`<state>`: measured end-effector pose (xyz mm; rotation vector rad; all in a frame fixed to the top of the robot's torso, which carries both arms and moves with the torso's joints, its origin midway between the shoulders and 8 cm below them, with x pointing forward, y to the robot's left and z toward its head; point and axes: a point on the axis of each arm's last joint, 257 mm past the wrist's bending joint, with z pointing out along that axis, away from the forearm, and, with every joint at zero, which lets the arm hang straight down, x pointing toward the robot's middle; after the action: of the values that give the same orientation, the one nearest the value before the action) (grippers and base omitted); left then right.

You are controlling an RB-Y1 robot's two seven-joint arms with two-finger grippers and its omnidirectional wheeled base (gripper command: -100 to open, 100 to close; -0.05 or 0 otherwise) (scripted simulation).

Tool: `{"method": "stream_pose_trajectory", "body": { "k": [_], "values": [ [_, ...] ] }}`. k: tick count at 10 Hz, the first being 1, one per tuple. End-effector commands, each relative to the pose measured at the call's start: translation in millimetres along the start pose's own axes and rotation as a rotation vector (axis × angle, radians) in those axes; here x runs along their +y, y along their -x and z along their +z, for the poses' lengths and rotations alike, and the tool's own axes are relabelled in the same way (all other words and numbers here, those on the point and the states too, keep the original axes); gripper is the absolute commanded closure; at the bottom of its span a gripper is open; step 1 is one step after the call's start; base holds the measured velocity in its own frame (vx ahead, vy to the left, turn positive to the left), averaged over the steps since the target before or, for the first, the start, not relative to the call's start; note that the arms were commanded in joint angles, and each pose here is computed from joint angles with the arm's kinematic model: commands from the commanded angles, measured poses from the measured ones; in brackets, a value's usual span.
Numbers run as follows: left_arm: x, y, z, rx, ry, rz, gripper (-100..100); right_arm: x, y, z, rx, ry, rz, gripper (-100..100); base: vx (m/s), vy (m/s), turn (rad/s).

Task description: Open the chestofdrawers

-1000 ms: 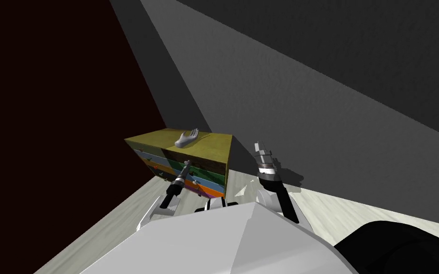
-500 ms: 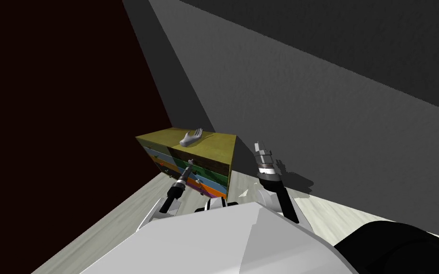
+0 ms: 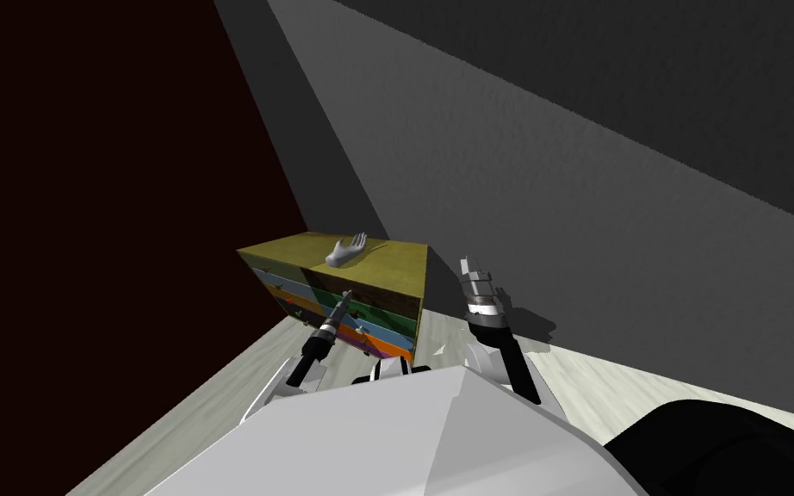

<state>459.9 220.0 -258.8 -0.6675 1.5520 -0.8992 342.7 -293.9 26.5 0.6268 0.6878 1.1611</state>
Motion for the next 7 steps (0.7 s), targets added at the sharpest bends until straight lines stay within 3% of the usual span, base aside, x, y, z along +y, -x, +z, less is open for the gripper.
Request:
{"method": "stream_pose_trajectory", "body": {
  "k": [1,7],
  "values": [
    [-6.1,-4.6,-3.0,0.022,0.009,-0.014,-100,0.0,0.0,0.0,0.0,0.0,0.0,0,0.0,0.096,-0.083],
    [-22.3,-16.4,-12.2,0.073,0.026,-0.044,-100,0.0,0.0,0.0,0.0,0.0,0.0,0,0.004,0.071,-0.078]
  ]
}}
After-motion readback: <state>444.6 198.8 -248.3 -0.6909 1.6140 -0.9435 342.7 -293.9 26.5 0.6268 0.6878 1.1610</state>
